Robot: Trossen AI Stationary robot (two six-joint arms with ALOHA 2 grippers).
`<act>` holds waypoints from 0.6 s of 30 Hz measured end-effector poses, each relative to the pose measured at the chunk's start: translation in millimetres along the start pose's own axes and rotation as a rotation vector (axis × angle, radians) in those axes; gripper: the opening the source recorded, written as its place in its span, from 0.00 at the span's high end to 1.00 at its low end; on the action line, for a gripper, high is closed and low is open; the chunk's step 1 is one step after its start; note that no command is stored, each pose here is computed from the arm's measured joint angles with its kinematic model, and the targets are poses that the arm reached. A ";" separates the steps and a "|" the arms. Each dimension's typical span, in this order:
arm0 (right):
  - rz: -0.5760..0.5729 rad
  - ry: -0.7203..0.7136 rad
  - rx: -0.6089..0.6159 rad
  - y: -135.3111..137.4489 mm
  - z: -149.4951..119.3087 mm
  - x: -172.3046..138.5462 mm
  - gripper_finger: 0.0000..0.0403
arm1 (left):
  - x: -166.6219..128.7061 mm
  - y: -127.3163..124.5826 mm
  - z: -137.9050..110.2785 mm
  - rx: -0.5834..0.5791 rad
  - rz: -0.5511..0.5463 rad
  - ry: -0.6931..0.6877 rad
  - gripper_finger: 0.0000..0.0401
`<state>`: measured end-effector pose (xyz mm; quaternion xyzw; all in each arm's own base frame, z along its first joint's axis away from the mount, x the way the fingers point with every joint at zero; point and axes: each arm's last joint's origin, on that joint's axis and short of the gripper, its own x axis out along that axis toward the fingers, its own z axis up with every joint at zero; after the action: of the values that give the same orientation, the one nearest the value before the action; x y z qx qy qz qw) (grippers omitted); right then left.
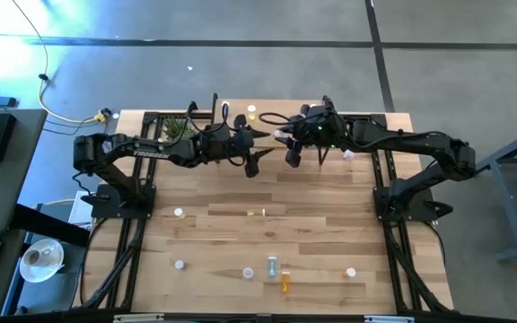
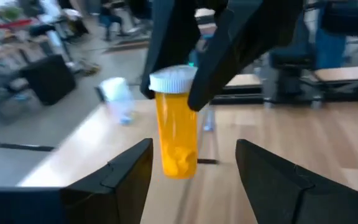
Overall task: Pick and place medicine bottles onto shelf by color
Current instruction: Put the top orange pill bottle on the shelf
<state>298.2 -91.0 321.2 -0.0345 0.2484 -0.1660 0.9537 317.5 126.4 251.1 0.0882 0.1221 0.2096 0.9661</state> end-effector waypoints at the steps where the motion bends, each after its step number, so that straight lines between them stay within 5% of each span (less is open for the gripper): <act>1: -0.025 0.001 -0.012 -1.0 0.2 0.0 0.75 | -2.5 1.2 1.6 0.008 0.020 0.009 0.46; 10: -0.137 -0.031 -0.031 -29.5 24.8 -13.5 0.75 | -38.8 11.1 23.4 0.040 0.079 0.064 0.46; 18: -0.239 -0.035 0.008 -64.1 27.2 -19.5 0.75 | -61.2 11.8 23.0 0.049 -0.119 0.150 0.46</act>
<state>276.2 -145.4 363.5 -0.0632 0.2252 -0.2789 0.9314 265.2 108.2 287.9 0.0883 0.2041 0.1550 0.9626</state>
